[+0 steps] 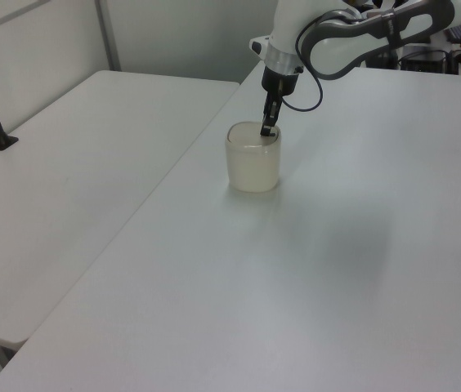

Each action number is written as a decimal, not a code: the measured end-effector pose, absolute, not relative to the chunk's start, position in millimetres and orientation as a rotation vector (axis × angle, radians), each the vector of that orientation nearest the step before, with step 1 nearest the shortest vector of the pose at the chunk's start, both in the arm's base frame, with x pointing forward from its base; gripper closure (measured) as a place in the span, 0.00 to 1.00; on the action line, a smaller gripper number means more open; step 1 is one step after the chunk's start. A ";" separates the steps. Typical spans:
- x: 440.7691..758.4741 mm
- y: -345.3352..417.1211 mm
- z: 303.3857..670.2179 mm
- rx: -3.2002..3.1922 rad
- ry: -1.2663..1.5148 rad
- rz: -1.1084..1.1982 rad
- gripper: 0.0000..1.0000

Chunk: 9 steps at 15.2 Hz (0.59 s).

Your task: Close the trash bin

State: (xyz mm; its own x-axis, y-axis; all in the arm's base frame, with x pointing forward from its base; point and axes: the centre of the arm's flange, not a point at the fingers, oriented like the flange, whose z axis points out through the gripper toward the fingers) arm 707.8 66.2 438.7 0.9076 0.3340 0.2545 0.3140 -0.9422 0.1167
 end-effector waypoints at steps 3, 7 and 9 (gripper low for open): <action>708.0 66.2 439.1 2.996 0.510 0.421 0.99; 705.3 62.4 446.8 3.006 0.499 0.376 0.99; 700.2 54.0 463.0 3.029 0.468 0.345 0.99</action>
State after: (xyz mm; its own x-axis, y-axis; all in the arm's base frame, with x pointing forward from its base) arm 700.2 54.0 463.0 0.9289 0.3045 0.2109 0.2917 -0.9522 0.0903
